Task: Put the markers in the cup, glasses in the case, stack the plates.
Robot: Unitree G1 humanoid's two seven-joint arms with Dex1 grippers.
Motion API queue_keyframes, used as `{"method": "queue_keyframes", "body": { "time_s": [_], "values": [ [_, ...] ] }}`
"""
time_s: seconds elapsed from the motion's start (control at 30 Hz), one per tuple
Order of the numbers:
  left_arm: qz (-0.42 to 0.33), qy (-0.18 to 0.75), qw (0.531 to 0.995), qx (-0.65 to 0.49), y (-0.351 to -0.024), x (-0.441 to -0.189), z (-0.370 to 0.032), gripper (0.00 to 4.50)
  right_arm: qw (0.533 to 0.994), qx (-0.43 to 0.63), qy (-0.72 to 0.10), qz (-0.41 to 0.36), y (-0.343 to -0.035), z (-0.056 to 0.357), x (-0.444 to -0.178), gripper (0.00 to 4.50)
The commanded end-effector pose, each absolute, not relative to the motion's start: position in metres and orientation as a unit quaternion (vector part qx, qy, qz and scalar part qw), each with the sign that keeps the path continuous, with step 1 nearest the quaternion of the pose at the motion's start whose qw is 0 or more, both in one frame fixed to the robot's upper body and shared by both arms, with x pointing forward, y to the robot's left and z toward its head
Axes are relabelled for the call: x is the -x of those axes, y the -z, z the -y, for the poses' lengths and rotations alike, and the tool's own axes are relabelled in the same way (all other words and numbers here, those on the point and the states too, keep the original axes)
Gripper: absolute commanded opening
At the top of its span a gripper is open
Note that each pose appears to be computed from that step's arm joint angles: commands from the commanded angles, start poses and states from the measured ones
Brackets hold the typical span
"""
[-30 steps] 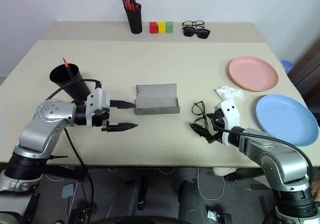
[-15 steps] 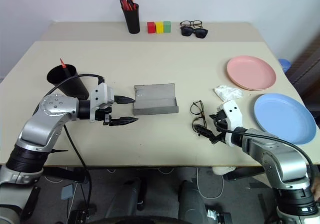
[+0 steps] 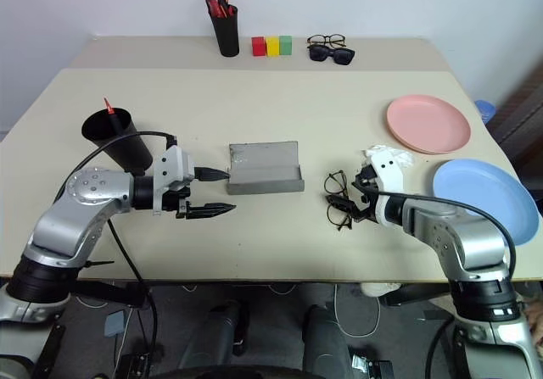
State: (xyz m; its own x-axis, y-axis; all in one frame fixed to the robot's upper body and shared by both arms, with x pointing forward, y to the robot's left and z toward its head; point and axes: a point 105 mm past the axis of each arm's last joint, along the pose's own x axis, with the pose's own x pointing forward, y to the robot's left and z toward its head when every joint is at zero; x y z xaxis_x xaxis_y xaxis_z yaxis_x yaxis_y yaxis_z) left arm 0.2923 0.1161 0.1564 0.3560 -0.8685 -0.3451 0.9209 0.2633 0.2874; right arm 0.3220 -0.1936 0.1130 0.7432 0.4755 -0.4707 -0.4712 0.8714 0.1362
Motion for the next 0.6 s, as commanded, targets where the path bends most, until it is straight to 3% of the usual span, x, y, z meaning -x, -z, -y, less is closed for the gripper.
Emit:
{"method": "queue_keyframes", "body": {
  "time_s": [0.03,0.3,0.6],
  "values": [
    [-0.044,0.555,0.8,-0.224,-0.167,-0.289,-0.118,3.32,0.944,-0.041,-0.213,-0.247,-0.134,0.191,-0.324,3.68],
    [-0.051,0.549,0.807,-0.213,-0.164,-0.288,-0.119,3.32,0.932,-0.072,-0.214,-0.283,-0.136,0.166,-0.306,3.68],
    [-0.053,0.549,0.808,-0.206,-0.161,-0.288,-0.116,3.32,0.931,-0.069,-0.211,-0.29,-0.136,0.168,-0.301,3.68]
  ]
}}
